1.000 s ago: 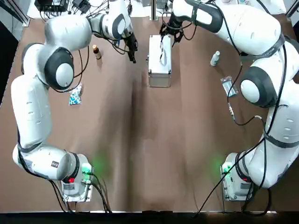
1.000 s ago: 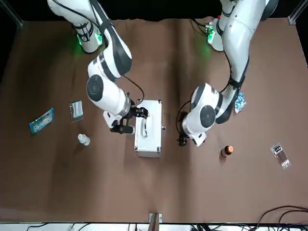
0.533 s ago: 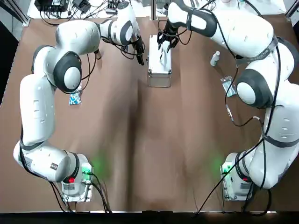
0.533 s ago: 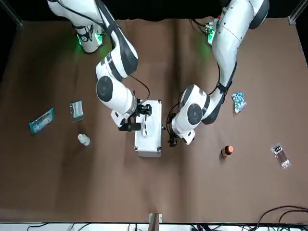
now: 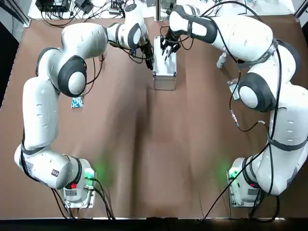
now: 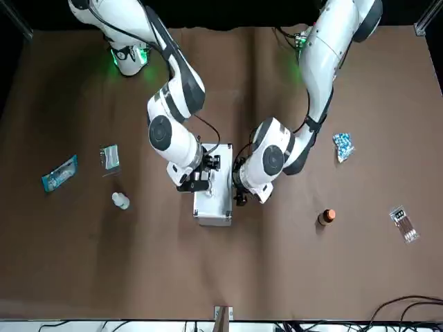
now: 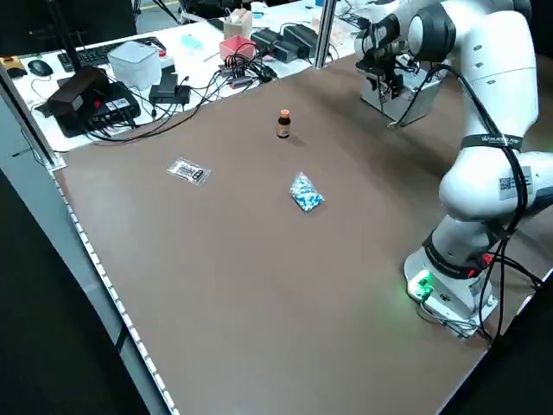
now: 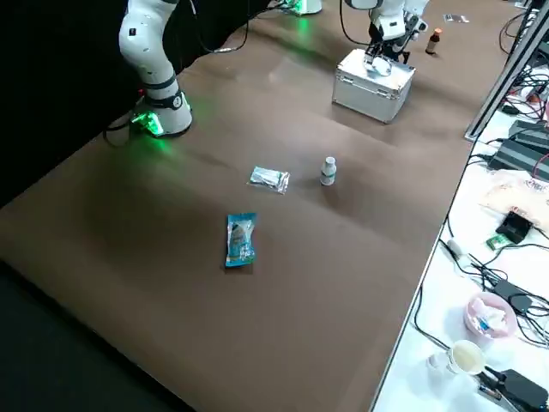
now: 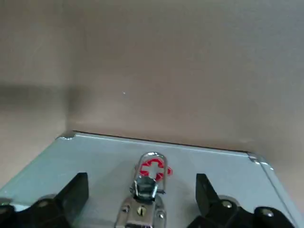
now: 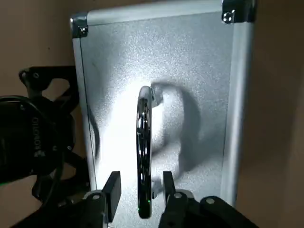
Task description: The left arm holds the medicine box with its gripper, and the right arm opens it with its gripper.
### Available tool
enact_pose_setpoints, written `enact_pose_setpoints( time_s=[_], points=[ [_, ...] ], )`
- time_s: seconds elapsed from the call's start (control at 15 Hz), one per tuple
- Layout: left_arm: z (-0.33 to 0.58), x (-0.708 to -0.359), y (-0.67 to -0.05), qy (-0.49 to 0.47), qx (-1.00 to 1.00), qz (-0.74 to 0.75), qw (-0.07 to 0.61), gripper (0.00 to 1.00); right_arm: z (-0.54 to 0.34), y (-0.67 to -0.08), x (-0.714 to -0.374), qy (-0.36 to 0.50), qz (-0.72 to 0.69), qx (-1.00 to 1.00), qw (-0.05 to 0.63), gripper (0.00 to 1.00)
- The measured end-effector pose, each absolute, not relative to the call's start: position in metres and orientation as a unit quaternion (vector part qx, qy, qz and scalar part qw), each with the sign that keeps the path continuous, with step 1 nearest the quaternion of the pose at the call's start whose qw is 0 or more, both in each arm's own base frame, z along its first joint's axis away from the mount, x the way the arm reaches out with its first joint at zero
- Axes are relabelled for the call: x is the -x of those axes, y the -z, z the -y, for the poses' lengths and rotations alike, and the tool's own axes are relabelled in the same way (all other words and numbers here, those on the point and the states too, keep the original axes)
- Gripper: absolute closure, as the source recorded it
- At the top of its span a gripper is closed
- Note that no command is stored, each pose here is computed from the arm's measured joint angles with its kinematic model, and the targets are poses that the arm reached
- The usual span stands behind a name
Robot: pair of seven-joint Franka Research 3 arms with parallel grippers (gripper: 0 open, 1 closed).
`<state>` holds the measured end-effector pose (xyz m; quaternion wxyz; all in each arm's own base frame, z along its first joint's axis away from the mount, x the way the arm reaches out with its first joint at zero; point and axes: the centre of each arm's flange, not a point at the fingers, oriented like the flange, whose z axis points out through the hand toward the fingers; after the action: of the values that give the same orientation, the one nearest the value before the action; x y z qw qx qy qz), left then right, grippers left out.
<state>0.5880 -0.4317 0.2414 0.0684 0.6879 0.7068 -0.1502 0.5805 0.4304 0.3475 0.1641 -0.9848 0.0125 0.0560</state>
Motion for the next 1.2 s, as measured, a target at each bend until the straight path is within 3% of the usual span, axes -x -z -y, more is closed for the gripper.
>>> enact_pose_setpoints(
  time_s=[0.13,0.4,0.47,0.87,1.13,1.2],
  points=[
    [0.432,-0.588,-0.237,0.151,-0.687,-0.708,0.066,0.00,-0.431,-0.348,-0.581,-0.055,-0.012,0.985,0.164,0.64],
    [0.432,-0.588,-0.238,0.151,-0.687,-0.708,0.066,0.02,-0.429,-0.352,-0.584,-0.050,-0.013,0.985,0.166,0.64],
    [0.432,-0.589,-0.238,0.151,-0.687,-0.708,0.065,0.07,-0.429,-0.353,-0.585,-0.049,-0.013,0.985,0.166,0.64],
    [0.430,-0.593,-0.244,0.150,-0.685,-0.709,0.068,0.64,-0.429,-0.358,-0.588,-0.044,-0.014,0.984,0.170,0.64],
    [0.431,-0.592,-0.244,0.151,-0.684,-0.710,0.066,0.68,-0.428,-0.358,-0.588,-0.044,-0.014,0.984,0.169,0.66],
    [0.431,-0.592,-0.244,0.151,-0.683,-0.711,0.066,0.68,-0.427,-0.358,-0.589,-0.044,-0.015,0.984,0.169,0.71]
  ],
)
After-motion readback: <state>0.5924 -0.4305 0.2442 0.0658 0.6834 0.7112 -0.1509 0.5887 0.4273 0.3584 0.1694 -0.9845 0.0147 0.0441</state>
